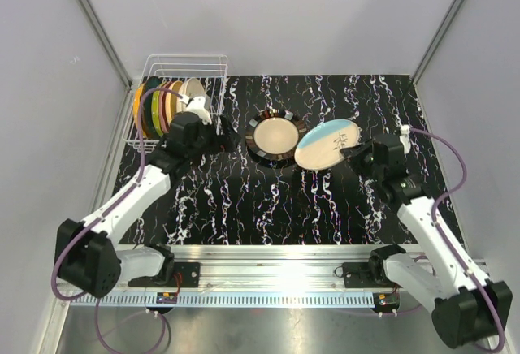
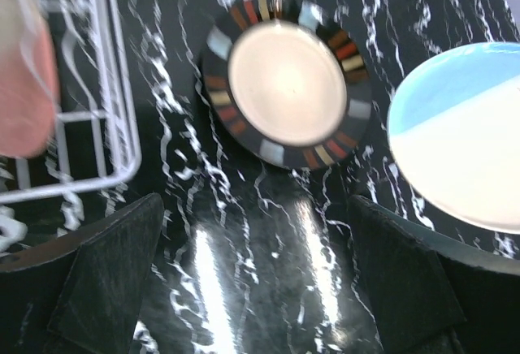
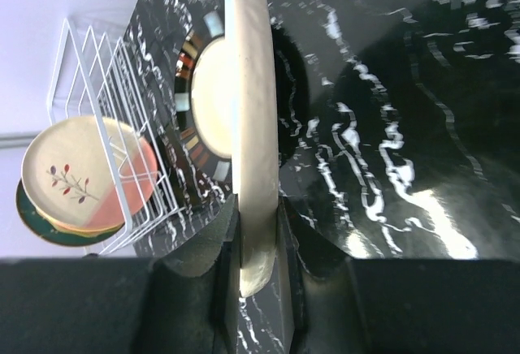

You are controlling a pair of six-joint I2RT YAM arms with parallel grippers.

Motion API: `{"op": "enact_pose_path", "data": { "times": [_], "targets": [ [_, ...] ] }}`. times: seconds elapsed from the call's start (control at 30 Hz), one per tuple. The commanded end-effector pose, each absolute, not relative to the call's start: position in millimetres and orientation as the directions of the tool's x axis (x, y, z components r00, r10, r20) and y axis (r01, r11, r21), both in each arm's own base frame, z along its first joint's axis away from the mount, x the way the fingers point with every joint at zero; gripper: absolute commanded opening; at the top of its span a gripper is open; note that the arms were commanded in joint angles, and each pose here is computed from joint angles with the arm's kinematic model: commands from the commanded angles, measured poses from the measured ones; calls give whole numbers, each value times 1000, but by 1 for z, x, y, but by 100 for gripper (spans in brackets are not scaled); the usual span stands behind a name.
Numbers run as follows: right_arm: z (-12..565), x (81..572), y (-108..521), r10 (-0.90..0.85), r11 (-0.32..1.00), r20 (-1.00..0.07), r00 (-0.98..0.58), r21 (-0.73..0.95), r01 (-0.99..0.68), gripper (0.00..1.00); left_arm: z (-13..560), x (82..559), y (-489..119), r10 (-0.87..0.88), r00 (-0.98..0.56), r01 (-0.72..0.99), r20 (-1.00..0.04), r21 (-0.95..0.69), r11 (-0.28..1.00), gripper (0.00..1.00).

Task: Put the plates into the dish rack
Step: Grab a plate with the right arm, then grab a plate with the left arm

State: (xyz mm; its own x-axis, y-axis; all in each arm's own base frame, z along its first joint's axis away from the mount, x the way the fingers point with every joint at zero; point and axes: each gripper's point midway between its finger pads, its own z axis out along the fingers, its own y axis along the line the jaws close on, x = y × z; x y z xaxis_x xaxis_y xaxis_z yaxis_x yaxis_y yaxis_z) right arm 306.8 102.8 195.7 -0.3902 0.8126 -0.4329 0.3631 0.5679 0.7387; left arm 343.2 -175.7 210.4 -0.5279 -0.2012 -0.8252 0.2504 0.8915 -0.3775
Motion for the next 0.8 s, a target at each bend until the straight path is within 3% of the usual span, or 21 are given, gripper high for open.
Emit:
{"op": "enact_pose_path", "data": {
  "times": [0.0,0.47,0.77],
  "targets": [
    [243,307,82,845,533,-483,-232,797,284,0,187,341,-197,-295,-625,207,-723,-518,830,99],
    [195,272,64,866,499,-460,-196,792,351,0,104,323,-237,-391,-801,32,-453,-684,729,99],
    [169,266,62,873,488,-448,-195,793,365,0,80,333,-239,-482,-771,-80,-416,-687,722,98]
  ]
}}
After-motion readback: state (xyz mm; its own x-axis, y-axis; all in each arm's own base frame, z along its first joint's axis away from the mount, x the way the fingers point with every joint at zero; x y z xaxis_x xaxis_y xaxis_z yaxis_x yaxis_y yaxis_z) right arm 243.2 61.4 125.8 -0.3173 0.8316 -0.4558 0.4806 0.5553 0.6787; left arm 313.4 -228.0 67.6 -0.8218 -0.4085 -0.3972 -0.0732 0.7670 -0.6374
